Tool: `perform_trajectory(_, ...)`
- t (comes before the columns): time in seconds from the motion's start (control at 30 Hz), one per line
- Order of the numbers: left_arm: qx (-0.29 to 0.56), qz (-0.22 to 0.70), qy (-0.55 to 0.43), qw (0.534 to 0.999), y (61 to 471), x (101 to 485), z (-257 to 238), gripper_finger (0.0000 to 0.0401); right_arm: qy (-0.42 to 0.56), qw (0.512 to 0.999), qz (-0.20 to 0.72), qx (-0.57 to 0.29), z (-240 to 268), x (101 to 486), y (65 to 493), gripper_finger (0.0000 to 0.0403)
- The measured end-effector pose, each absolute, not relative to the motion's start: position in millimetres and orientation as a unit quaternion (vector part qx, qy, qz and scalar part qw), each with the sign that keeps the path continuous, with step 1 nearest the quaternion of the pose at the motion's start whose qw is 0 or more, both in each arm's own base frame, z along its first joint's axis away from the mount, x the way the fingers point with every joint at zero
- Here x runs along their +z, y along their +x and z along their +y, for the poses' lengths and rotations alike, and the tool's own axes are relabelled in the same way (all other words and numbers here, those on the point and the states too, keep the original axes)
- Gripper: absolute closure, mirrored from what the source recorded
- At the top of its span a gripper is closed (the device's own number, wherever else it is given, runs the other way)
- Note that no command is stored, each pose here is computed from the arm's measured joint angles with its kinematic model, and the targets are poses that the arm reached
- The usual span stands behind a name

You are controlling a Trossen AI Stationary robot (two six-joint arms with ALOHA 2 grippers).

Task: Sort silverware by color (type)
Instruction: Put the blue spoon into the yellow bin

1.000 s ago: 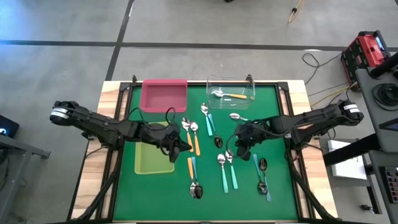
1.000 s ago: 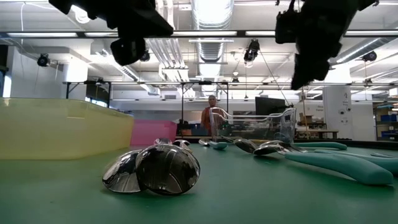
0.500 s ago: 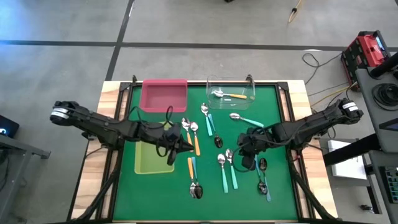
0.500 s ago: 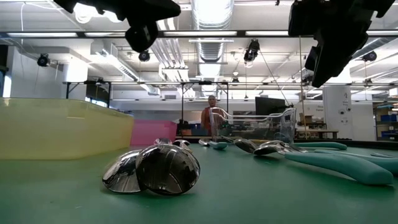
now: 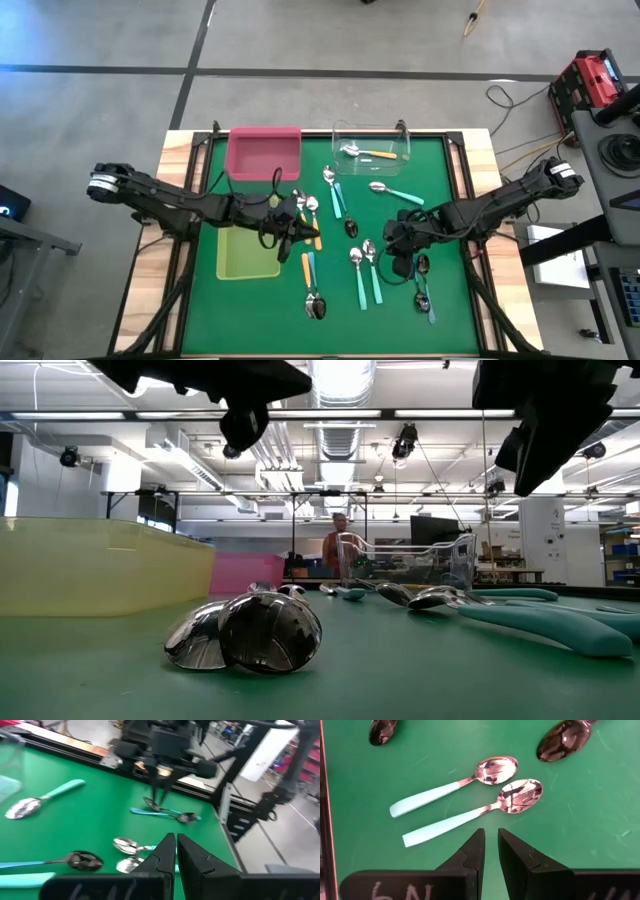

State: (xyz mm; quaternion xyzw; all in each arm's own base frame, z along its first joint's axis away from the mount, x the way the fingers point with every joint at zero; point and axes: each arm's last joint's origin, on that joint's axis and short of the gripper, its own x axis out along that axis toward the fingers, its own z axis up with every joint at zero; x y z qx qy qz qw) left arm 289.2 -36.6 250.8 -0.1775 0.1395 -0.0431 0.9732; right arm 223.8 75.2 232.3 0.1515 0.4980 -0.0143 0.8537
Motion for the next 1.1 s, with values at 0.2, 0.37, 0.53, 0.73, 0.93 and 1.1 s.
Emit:
perform_trajectory(0.2, -0.057, 0.137, -0.174, 0.973, 291.2, 251.3, -20.4, 0.0401, 0.056, 0.893, 0.443, -0.059, 78.4, 235.8, 226.7, 0.036)
perform_trajectory(0.37, -0.074, 0.129, -0.163, 0.975, 292.4, 252.5, -14.7, 0.0401, 0.016, 0.913, 0.403, -0.061, 79.5, 240.6, 232.2, 0.036)
perform_trajectory(0.53, -0.078, 0.129, -0.122, 0.981, 302.4, 256.8, -12.3, 0.0401, -0.023, 0.933, 0.356, -0.059, 80.6, 247.3, 239.1, 0.036)
perform_trajectory(0.73, -0.091, 0.235, -0.006, 0.968, 328.3, 268.1, -12.6, 0.0401, -0.059, 0.943, 0.321, -0.07, 80.5, 252.0, 243.5, 0.036)
perform_trajectory(0.93, -0.108, 0.315, 0.101, 0.938, 346.5, 260.3, -11.6, 0.0401, -0.083, 0.943, 0.315, -0.064, 80.0, 254.0, 242.8, 0.036)
perform_trajectory(1.1, -0.131, 0.323, 0.167, 0.922, 358.2, 252.0, -10.0, 0.0401, -0.107, 0.951, 0.284, -0.052, 76.2, 270.2, 233.2, 0.036)
